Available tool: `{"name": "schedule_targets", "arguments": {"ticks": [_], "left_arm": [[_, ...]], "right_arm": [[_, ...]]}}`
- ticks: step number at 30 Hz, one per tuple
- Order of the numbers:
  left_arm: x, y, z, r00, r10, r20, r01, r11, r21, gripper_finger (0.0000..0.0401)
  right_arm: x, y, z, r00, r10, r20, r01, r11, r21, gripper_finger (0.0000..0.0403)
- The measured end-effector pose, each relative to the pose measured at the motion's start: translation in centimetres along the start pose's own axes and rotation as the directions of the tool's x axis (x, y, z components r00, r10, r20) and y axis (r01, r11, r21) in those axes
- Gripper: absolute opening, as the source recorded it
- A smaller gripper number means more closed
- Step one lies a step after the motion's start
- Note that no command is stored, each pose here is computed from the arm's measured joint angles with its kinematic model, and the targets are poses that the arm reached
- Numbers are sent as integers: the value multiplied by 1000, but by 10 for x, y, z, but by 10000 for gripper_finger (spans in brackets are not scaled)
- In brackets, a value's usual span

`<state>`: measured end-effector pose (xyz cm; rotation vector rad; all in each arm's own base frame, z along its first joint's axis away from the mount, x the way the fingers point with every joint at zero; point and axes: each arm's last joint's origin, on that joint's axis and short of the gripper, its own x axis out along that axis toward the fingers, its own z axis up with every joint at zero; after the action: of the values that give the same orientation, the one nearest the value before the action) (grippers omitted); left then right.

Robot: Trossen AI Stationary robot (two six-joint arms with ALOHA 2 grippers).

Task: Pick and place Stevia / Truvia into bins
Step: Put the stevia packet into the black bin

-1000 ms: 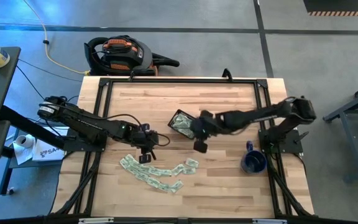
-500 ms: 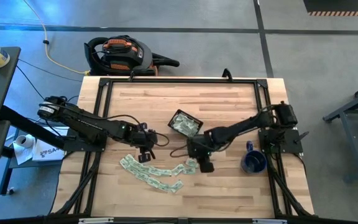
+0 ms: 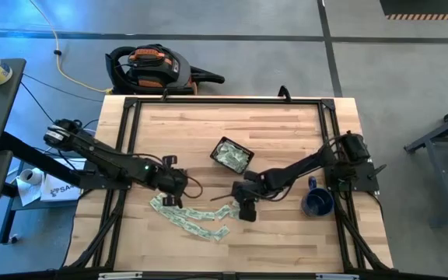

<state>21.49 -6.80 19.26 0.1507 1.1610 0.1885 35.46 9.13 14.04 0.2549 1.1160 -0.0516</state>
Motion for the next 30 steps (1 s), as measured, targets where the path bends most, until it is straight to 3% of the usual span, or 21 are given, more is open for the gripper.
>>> {"name": "schedule_targets", "arguments": {"ticks": [6, 13, 19, 22, 24, 26, 30], "left_arm": [[9, 3, -18, 1000, -20, -1, 20, 1000, -14, 115], [18, 4, -33, 999, -18, -47, 15, 997, -69, 115], [21, 3, -36, 998, -39, -51, 36, 997, -70, 115], [23, 2, -37, 997, -67, -46, 63, 995, -78, 115], [24, 1, -37, 997, -70, -37, 66, 994, -82, 115], [24, 1, -37, 997, -69, -35, 66, 994, -83, 115], [24, 1, -36, 997, -68, -25, 66, 994, -86, 115]], "right_arm": [[10, 5, -4, 998, -53, 20, 51, 994, 92, 174], [16, -1, -3, 996, -84, 10, 83, 990, 117, 162], [19, -3, -7, 992, -127, -13, 127, 980, 155, 89], [16, -5, -5, 991, -137, -8, 135, 959, 249, 30], [12, -6, 4, 991, -133, 8, 124, 944, 306, 9], [6, -6, 17, 987, -153, 47, 127, 926, 355, 14], [-33, -5, 67, 947, -210, 244, 100, 914, 394, 10]]}}
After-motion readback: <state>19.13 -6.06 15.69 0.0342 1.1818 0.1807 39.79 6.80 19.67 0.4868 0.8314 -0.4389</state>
